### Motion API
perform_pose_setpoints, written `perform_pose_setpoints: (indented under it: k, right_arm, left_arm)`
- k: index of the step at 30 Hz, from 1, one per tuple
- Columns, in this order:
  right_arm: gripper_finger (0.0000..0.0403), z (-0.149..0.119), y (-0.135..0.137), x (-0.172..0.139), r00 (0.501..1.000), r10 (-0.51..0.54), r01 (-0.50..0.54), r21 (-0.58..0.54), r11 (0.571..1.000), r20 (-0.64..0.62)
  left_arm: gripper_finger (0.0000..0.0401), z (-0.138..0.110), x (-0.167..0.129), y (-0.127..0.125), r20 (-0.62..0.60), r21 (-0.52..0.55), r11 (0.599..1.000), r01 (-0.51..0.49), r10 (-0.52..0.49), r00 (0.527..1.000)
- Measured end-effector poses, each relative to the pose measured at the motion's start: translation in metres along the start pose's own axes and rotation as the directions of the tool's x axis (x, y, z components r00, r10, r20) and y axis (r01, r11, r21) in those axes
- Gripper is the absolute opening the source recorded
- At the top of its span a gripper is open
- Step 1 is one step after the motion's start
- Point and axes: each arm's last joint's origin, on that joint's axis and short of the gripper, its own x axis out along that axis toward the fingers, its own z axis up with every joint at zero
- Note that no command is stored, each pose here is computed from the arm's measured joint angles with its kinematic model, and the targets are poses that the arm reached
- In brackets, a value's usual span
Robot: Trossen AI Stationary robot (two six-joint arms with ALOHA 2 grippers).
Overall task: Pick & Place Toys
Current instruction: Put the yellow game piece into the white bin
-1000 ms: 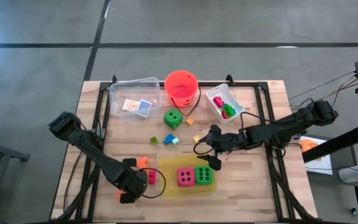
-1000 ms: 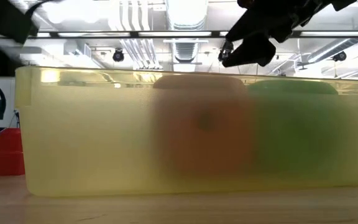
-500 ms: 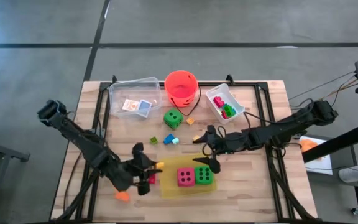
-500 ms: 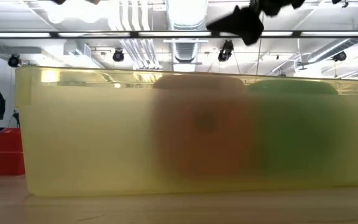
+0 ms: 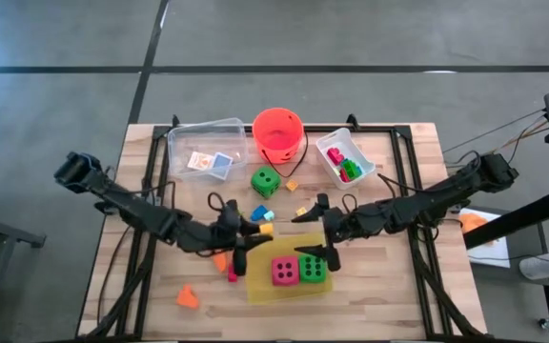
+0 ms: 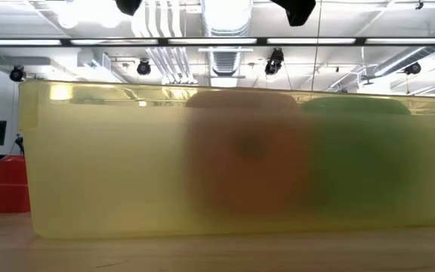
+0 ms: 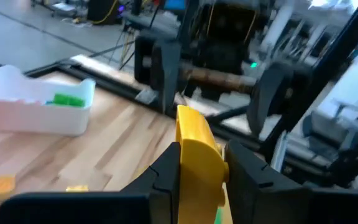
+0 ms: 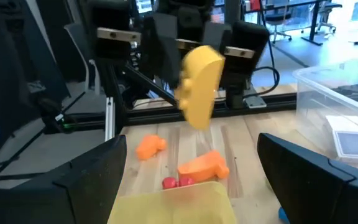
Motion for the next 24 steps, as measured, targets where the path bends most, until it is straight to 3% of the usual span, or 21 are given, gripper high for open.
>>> perform_pose_setpoints:
  k: [8, 14, 24]
  right_arm:
    - [0.0356, -0.005, 0.001, 0.013, 1.000, -0.013, 0.013, 0.002, 1.000, 0.028]
    - [0.0356, -0.003, 0.001, 0.023, 0.995, -0.088, 0.088, 0.002, 0.996, 0.045]
    - [0.0355, -0.002, 0.004, 0.033, 0.997, -0.070, 0.070, -0.012, 0.997, 0.014]
  left_arm:
    - [0.0076, 0.018, 0.012, 0.013, 0.068, -0.033, 0.993, 0.112, -0.110, 0.992]
    - [0.0076, 0.010, 0.020, 0.010, 0.064, -0.035, 0.987, 0.155, -0.153, 0.986]
    - [0.0076, 0.002, 0.039, 0.004, 0.035, -0.018, 0.977, 0.211, -0.211, 0.977]
